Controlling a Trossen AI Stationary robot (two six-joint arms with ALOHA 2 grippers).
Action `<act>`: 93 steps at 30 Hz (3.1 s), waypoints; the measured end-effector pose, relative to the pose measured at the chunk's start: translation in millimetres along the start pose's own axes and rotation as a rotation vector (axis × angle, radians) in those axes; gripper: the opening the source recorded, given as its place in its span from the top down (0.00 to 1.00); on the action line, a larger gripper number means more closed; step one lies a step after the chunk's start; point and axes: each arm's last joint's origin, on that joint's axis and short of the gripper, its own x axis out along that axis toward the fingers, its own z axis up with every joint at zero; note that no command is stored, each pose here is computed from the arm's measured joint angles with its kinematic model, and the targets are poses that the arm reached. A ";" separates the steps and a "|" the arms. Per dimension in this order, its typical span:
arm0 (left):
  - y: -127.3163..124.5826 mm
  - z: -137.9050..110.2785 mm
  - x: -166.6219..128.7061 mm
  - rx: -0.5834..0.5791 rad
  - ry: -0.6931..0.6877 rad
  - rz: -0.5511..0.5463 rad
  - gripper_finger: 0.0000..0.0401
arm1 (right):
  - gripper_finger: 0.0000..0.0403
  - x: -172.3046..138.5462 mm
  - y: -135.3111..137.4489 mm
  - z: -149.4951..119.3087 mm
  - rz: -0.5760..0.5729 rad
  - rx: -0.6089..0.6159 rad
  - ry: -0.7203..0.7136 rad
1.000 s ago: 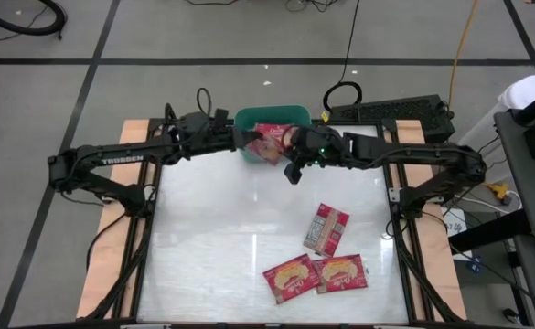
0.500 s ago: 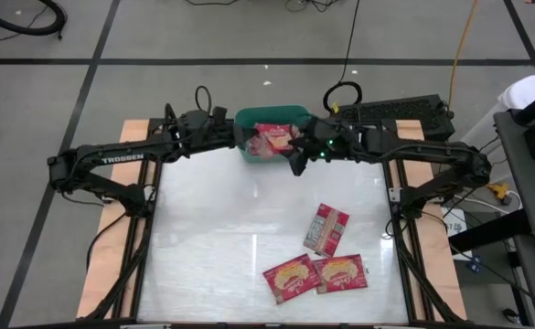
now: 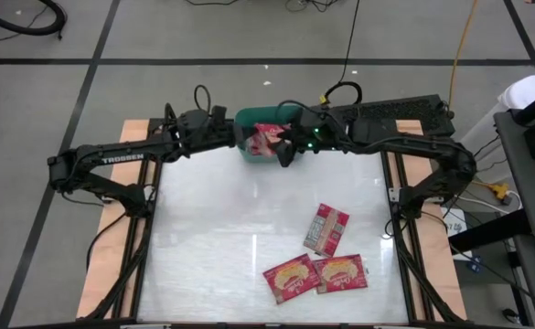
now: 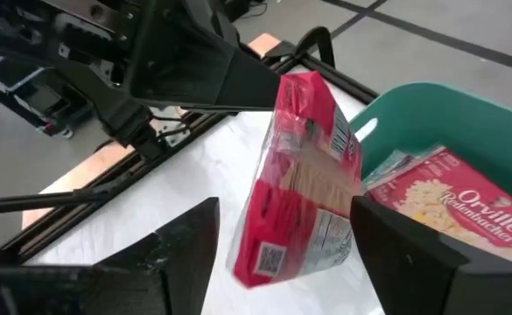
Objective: Sort popcorn bags into baskets
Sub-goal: Put the red popcorn pack into the green bin
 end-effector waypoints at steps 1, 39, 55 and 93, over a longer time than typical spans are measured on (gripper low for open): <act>-1.4 -0.6 0.0 0.017 0.001 -0.012 1.00 | 0.38 0.3 -0.2 0.3 0.002 -0.001 -0.002; -38.3 -19.0 -12.5 0.545 0.393 -0.762 1.00 | 0.38 16.3 -13.1 17.2 0.818 -0.302 0.102; -38.0 -10.2 -19.6 0.561 0.376 -0.761 1.00 | 0.73 61.7 -12.4 -2.4 1.061 -0.363 0.183; -51.3 58.0 -33.9 0.597 0.131 -0.223 0.57 | 0.98 -53.8 -66.8 11.1 0.039 -0.062 0.227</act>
